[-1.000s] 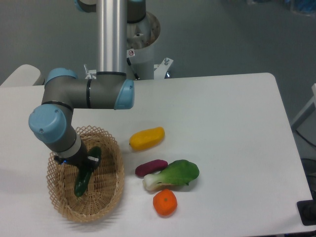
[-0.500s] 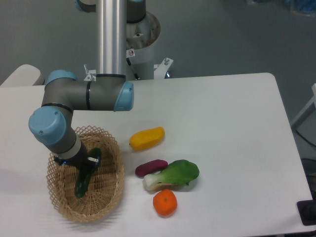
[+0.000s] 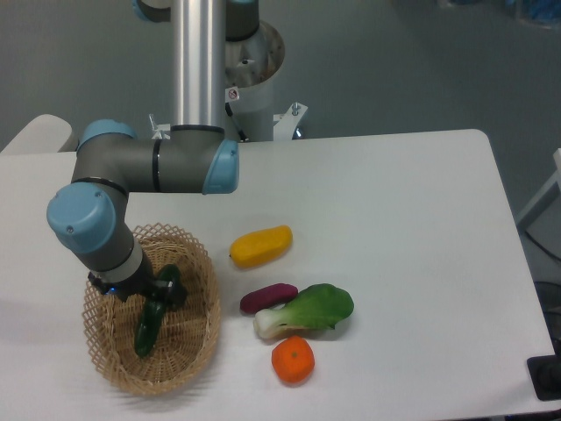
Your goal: Place the cucumber in the basket
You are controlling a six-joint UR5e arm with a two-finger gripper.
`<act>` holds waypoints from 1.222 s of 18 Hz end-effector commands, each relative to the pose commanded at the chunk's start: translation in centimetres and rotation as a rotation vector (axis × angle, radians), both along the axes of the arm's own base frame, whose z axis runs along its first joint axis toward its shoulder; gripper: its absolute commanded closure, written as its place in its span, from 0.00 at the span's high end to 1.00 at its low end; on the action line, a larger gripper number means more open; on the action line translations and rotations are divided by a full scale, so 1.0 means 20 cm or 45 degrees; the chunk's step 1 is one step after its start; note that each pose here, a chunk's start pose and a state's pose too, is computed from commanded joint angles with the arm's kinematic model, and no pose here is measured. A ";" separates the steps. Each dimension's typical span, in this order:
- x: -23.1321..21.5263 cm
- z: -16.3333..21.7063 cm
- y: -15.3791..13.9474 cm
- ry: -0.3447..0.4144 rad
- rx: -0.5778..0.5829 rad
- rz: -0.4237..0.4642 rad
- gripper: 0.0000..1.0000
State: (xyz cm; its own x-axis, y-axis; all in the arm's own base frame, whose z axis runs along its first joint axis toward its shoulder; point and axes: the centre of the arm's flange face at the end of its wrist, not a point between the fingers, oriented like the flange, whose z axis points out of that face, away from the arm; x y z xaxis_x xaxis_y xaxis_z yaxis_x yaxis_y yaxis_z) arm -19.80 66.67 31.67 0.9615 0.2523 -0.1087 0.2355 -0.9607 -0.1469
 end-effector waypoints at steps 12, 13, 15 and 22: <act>-0.74 0.39 -0.41 0.154 -0.075 -0.513 1.00; -0.83 0.41 -0.48 0.160 -0.101 -0.577 1.00; -1.01 0.40 -0.62 0.135 -0.152 -0.668 1.00; -1.44 0.41 -1.03 0.139 -0.134 -1.046 1.00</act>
